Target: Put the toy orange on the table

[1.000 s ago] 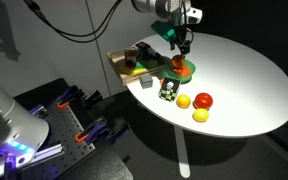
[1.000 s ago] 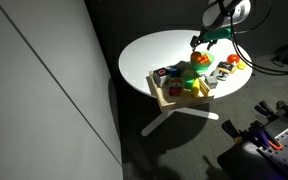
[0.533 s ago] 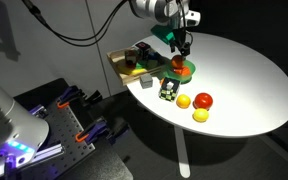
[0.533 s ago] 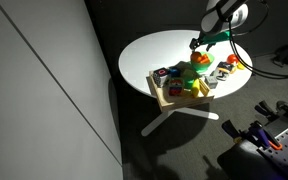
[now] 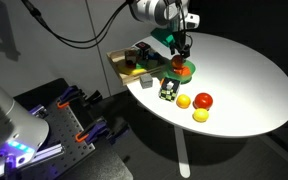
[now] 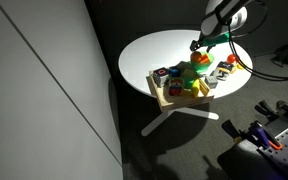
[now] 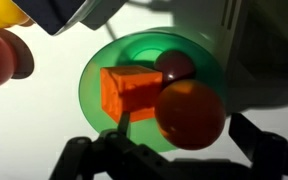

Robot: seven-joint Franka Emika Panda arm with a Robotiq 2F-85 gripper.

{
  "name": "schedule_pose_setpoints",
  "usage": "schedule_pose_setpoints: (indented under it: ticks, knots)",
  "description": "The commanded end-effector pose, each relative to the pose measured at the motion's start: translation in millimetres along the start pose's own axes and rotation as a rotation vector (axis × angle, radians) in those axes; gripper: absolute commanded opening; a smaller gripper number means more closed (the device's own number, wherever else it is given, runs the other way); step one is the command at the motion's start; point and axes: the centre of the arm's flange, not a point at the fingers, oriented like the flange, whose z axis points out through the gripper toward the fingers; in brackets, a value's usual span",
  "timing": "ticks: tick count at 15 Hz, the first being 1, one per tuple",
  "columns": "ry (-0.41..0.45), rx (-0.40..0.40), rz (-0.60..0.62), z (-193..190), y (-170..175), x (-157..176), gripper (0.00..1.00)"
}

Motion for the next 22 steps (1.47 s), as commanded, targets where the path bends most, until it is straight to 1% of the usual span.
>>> schedule_pose_setpoints:
  ticks: [1,14,15,16,17,18,19,22]
  knots:
    - [0.027,-0.009,0.011,3.7,-4.8,5.3,1.00]
    - [0.074,0.002,0.008,20.2,-9.9,1.5,1.00]
    - [0.080,0.003,0.008,20.9,-10.9,0.8,0.77]
    - [0.085,0.003,0.007,21.7,-11.9,0.3,0.73]
    - [0.092,0.005,0.006,21.8,-13.4,-0.2,0.66]
    - [0.097,0.005,0.007,21.8,-14.6,-0.7,0.56]
    - [0.104,0.008,0.006,21.0,-15.6,-0.7,0.49]
    - [0.113,0.010,0.008,14.4,-15.9,-1.8,0.49]
